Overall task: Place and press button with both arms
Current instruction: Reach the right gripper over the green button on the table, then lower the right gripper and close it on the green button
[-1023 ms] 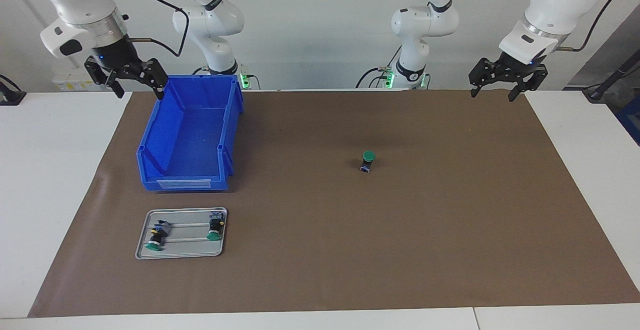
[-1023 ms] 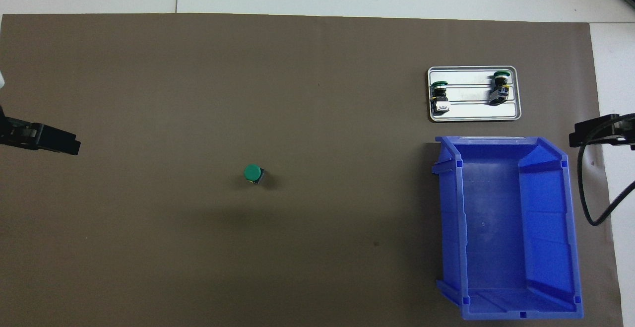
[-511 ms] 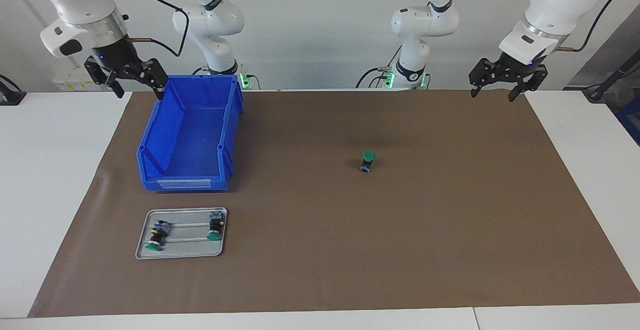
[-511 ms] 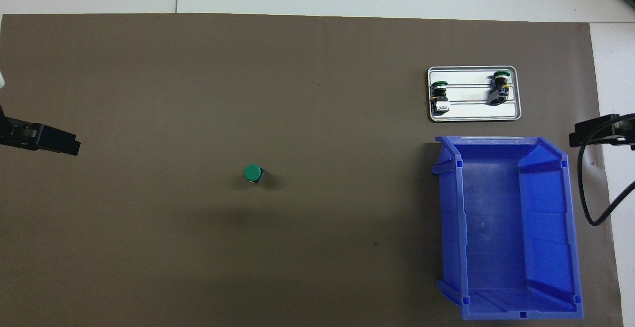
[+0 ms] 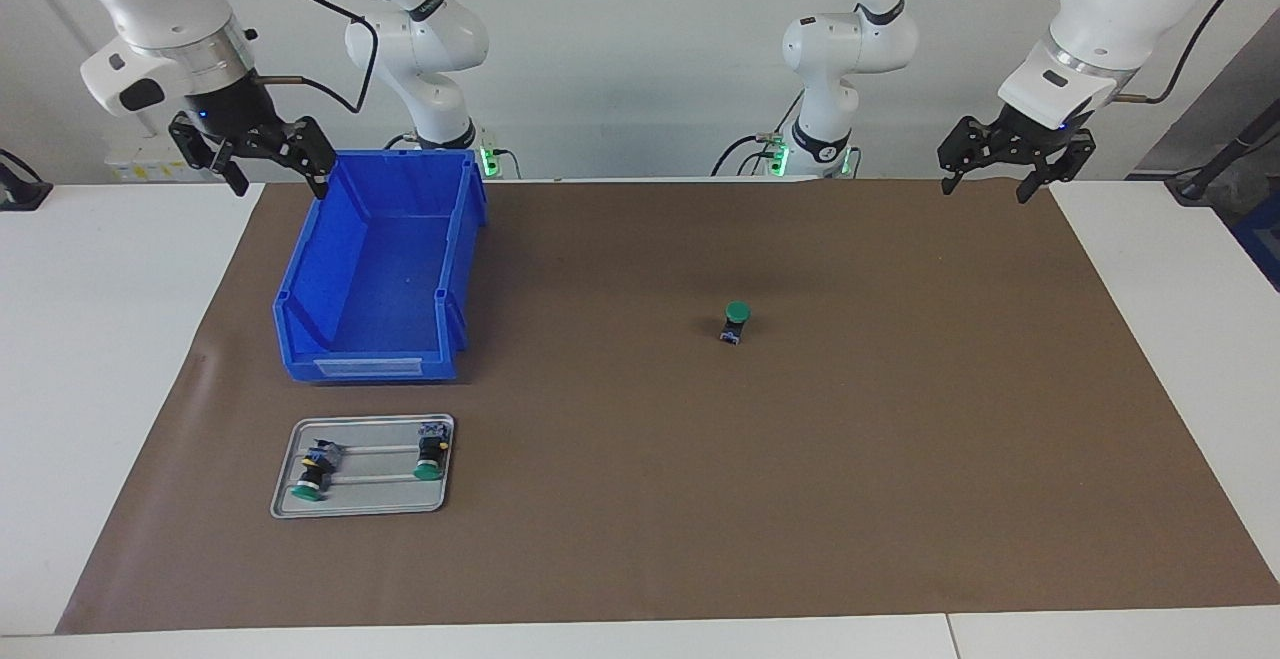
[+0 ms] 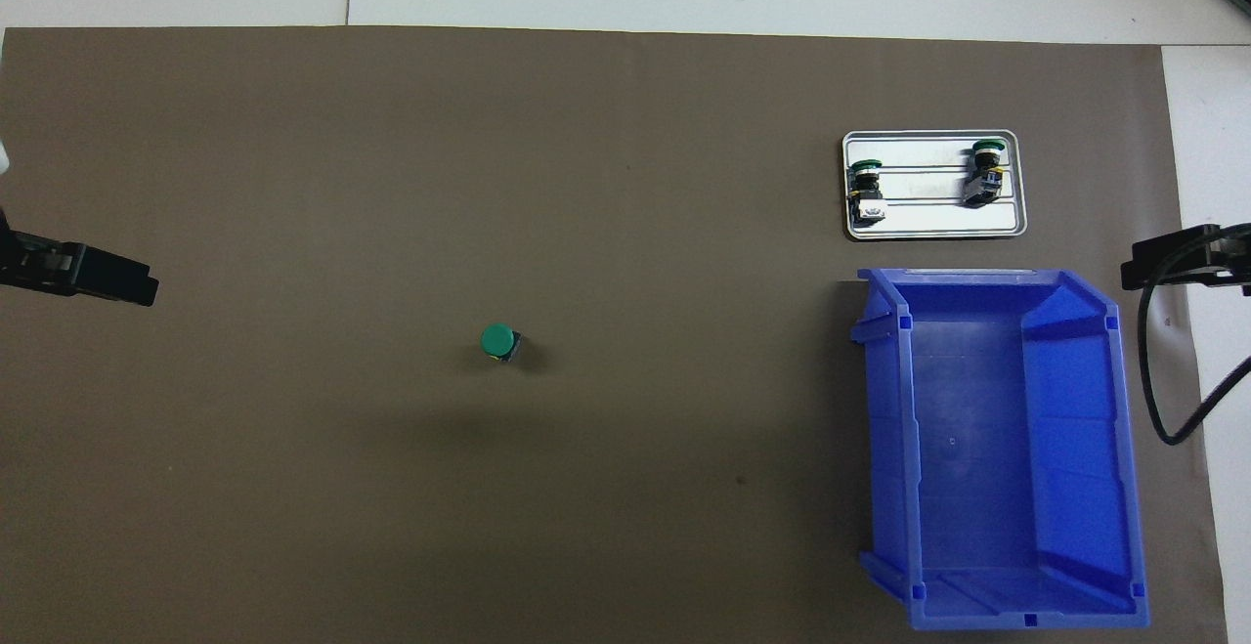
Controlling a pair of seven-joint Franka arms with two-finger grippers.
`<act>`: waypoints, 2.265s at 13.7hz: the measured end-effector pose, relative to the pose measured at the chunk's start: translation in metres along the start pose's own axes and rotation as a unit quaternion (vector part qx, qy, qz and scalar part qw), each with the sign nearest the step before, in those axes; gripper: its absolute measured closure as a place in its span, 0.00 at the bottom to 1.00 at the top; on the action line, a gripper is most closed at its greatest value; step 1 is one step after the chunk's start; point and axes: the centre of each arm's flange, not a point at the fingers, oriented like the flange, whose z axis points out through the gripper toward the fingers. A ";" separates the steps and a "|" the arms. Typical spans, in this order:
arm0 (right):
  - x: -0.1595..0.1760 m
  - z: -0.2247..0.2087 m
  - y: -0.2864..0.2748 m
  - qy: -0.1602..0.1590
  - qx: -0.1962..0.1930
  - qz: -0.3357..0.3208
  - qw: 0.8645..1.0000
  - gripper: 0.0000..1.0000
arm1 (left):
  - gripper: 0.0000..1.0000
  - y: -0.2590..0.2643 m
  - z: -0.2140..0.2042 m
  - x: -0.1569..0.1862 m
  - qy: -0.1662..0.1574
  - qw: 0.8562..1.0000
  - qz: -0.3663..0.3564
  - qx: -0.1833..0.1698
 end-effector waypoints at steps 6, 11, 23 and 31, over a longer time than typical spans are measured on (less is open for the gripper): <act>-0.001 0.000 -0.001 -0.002 0.000 -0.001 1.000 0.00 | 0.00 0.000 0.000 0.000 0.000 1.000 0.000 0.000; -0.003 0.008 -0.058 -0.006 0.001 -0.028 1.000 0.00 | 0.00 0.000 0.000 0.000 0.000 1.000 0.000 0.000; -0.029 0.153 -0.390 0.054 0.050 0.051 0.996 0.00 | 0.00 0.000 0.000 0.000 0.000 1.000 0.000 0.000; -0.041 0.233 -0.519 0.063 0.073 0.186 0.978 0.00 | 0.00 0.000 0.000 0.000 0.000 1.000 0.000 0.000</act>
